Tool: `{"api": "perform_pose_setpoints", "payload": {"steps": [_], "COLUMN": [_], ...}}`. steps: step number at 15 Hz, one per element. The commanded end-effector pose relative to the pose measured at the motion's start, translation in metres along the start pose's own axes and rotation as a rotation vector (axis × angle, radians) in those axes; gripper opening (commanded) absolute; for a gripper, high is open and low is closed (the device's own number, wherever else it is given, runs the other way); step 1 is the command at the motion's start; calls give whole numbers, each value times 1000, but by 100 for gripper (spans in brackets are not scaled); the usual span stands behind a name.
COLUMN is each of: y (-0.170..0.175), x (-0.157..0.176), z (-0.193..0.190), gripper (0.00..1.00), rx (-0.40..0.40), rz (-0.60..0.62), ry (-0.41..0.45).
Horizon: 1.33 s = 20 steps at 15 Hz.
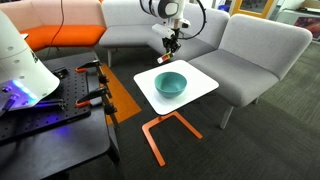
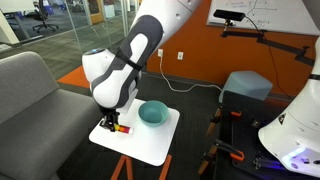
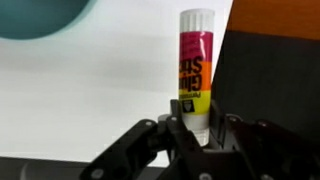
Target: Put the bottle in the bowl
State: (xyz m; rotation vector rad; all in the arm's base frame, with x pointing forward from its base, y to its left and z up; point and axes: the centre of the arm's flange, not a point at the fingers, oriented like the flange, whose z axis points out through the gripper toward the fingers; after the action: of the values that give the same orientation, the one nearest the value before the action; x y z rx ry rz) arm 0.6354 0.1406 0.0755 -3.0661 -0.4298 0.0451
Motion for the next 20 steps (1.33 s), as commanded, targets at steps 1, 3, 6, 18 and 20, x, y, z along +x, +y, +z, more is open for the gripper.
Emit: {"api": "perform_pose_setpoints", "payload": {"steps": [1, 3, 6, 18, 20], "y": [26, 47, 68, 119, 126], "x": [-34, -53, -83, -120, -120], "z": [-42, -57, -70, -37, -28], "gripper": [8, 8, 8, 8, 8], "rx": [26, 42, 79, 32, 28], "rz": [-84, -132, -278, -375, -416], "ry": [5, 1, -43, -162, -181]}}
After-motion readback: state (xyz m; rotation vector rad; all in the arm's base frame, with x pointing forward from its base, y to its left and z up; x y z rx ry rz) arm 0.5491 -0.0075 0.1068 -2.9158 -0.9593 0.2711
